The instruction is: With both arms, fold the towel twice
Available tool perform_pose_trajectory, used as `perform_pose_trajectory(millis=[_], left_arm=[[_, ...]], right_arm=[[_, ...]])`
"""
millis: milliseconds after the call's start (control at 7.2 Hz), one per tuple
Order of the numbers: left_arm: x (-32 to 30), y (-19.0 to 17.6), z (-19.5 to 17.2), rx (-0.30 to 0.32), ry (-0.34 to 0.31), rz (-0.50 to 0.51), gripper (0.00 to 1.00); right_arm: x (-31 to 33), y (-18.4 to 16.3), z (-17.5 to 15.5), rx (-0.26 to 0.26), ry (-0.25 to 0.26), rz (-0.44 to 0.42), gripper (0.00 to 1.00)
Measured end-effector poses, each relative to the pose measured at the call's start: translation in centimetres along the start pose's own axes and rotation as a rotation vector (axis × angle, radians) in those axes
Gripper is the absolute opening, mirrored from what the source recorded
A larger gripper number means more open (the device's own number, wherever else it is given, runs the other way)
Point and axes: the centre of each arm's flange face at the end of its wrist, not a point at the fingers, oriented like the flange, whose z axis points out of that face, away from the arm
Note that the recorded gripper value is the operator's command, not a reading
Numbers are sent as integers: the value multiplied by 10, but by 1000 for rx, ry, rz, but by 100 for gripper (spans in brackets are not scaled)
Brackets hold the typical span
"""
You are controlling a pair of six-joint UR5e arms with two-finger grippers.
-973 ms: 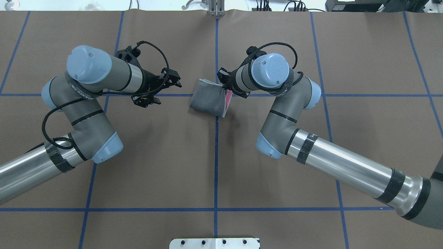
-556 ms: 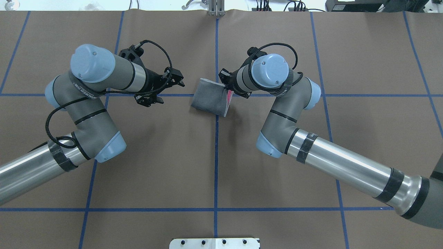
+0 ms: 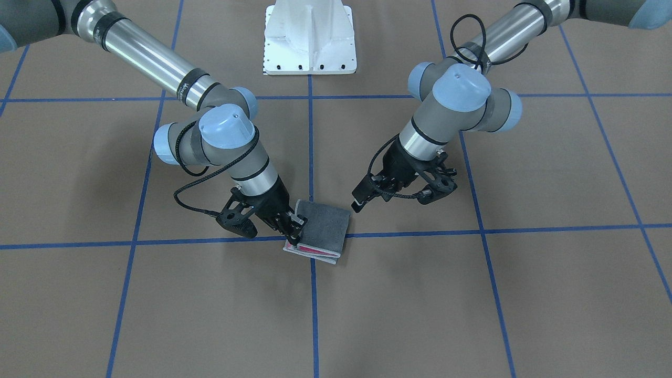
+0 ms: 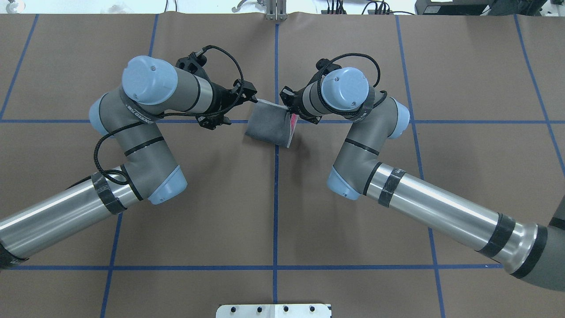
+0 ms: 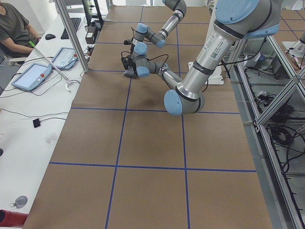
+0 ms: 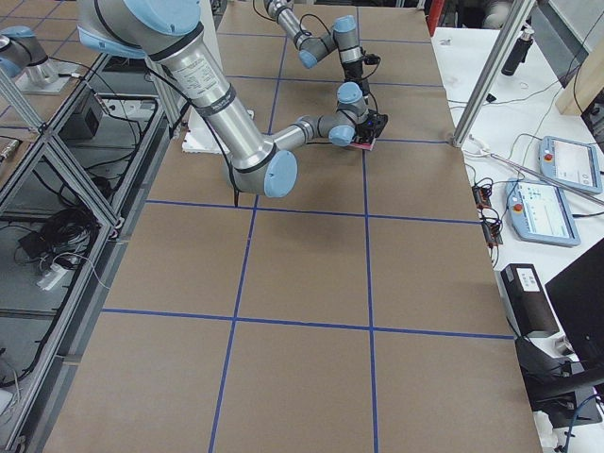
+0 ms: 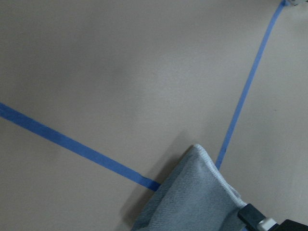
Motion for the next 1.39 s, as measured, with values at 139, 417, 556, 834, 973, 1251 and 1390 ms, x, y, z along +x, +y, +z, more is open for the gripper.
perform_pose_trajectory(millis=[139,417,556,834,973,1251,1390], left_arm=[[-2,5,10,14,39,13,72],[-10,8,25,33,97,20,0],[-11,10,27,32,104,12,0],[-16,21,37,18,95,9,0],[-20,26,42,13,86,9,0],[-24,28,48,11,73,9,0],[-24,27,50,12,69,9,0]], right_arm=[[0,0,1,0,2,-1,0],[1,-1,1,0,3,-2,0],[1,-1,1,0,3,-2,0],[1,-1,1,0,3,-2,0],[1,-1,1,1,4,-2,0],[3,-3,3,2,7,0,0],[3,-3,4,3,9,0,0]])
